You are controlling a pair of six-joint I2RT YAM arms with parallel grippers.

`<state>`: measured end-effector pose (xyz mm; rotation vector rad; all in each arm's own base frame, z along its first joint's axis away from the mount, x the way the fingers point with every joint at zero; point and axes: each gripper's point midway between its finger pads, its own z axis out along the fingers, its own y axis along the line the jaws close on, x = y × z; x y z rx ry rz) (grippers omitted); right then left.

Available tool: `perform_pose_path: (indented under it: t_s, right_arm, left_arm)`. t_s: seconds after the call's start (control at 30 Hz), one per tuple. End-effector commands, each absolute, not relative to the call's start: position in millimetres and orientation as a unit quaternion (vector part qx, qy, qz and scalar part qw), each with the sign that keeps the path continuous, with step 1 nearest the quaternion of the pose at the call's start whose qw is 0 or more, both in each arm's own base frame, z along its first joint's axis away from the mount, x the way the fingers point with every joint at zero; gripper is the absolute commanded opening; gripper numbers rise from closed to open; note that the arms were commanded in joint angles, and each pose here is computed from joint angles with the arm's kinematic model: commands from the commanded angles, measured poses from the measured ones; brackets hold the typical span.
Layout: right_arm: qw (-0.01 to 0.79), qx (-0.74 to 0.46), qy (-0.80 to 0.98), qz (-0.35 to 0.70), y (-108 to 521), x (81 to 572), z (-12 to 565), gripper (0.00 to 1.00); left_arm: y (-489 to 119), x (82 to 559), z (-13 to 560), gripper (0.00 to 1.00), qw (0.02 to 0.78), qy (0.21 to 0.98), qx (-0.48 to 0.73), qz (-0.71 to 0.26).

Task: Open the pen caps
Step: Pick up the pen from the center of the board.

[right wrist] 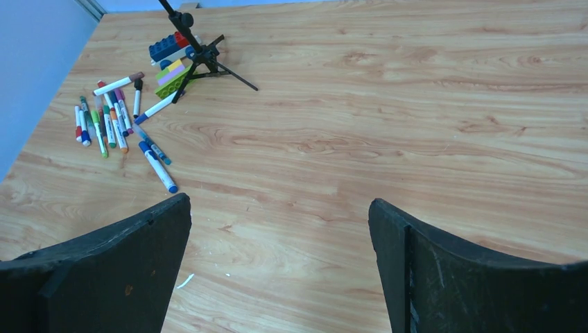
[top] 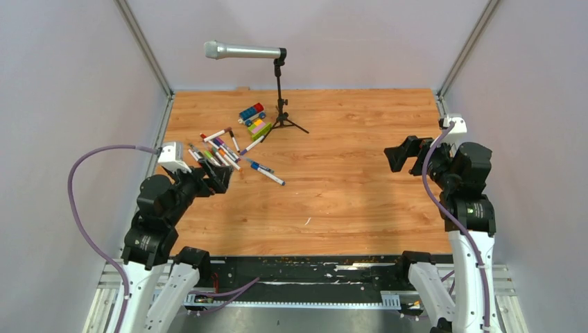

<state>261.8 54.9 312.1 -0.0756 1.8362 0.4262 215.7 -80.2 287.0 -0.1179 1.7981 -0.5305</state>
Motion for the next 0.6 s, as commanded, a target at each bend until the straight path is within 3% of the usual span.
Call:
perform_pose_path:
  t_s: [0.0, 0.33, 0.57]
  right_arm:
    - [0.596, -0.016, 0.781, 0.187, 54, 265, 317, 1.0]
    - [0.582, -0.067, 0.783, 0.212, 68, 267, 297, 1.0]
    - [0.552, -0.256, 0.746, 0.27, 106, 255, 261, 1.0]
  left_arm:
    - [-98, 212, 287, 1.0, 0.572, 0.761, -0.077, -0.298]
    - [-119, 212, 257, 1.0, 0.496, 0.785, -0.105, -0.355]
    - [-138, 217, 228, 1.0, 0.457, 0.833, -0.08, -0.302]
